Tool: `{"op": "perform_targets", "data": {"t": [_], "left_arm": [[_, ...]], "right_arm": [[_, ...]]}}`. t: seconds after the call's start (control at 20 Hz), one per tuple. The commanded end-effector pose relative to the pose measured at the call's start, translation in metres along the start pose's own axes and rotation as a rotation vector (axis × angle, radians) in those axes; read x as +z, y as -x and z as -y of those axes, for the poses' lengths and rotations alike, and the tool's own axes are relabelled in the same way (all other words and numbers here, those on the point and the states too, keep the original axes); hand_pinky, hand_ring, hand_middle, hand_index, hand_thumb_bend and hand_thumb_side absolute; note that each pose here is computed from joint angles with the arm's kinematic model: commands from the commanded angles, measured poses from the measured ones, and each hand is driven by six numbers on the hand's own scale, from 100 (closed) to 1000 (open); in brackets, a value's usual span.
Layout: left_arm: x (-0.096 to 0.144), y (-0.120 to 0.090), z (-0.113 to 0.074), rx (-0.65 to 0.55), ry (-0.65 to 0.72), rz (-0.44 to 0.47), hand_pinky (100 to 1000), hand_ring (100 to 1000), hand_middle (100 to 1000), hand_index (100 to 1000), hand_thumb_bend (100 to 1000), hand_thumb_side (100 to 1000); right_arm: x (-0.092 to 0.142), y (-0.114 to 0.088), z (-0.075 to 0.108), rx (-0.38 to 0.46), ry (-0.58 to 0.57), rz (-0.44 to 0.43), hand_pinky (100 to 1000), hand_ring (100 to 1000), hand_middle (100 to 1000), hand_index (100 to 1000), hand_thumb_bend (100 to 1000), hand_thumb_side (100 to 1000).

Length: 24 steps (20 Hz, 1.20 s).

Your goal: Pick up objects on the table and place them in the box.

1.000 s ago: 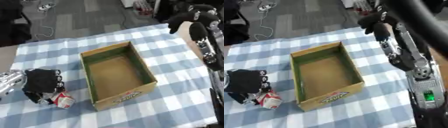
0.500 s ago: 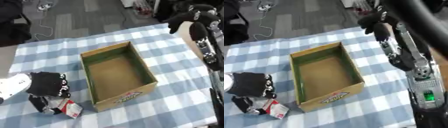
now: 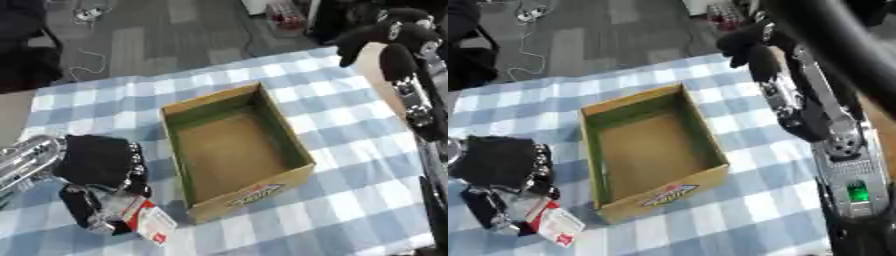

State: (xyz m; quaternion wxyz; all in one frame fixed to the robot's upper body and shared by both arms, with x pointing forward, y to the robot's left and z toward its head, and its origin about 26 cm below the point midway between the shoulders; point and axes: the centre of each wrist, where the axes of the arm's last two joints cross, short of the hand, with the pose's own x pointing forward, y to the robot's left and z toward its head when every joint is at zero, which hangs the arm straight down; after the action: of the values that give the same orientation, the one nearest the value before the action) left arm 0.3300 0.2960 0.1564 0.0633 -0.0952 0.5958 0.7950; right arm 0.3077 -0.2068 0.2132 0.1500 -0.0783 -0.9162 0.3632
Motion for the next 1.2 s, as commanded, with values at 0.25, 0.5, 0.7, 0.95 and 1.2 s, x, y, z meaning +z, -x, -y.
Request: {"op": "perform_targets", "data": {"t": [0.25,0.5,0.7,0.95,1.2], "left_arm": [[0.021,0.017,-0.051,-0.059,0.045,-0.050,100,100,100,341,100,663],[0.022,0.033,-0.070,-0.083,0.006,-0.079,100,100,100,338,100,663],[0.022,0.051,-0.075,-0.079,-0.063,-0.117,100,100,100,336,100,664],[0.023,0.068,-0.076,-0.073,-0.109,-0.155,100,100,100,336,100,663],[0.018,0.079,-0.076,-0.075,-0.129,-0.168,100,100,100,336,100,663]], "right_arm": [[-0.003,-0.003,0.006,0.019,0.009,0.021,401,439,512,687,100,1000],[-0.003,-0.003,0.006,0.021,0.012,0.025,401,440,512,686,100,1000],[-0.004,-0.003,0.006,0.021,0.020,0.029,401,440,511,685,100,1000],[-0.005,-0.003,0.005,0.018,0.021,0.035,400,439,511,685,100,1000],[-0.007,-0.004,0.004,0.010,0.019,0.047,400,439,509,684,100,1000]]}}
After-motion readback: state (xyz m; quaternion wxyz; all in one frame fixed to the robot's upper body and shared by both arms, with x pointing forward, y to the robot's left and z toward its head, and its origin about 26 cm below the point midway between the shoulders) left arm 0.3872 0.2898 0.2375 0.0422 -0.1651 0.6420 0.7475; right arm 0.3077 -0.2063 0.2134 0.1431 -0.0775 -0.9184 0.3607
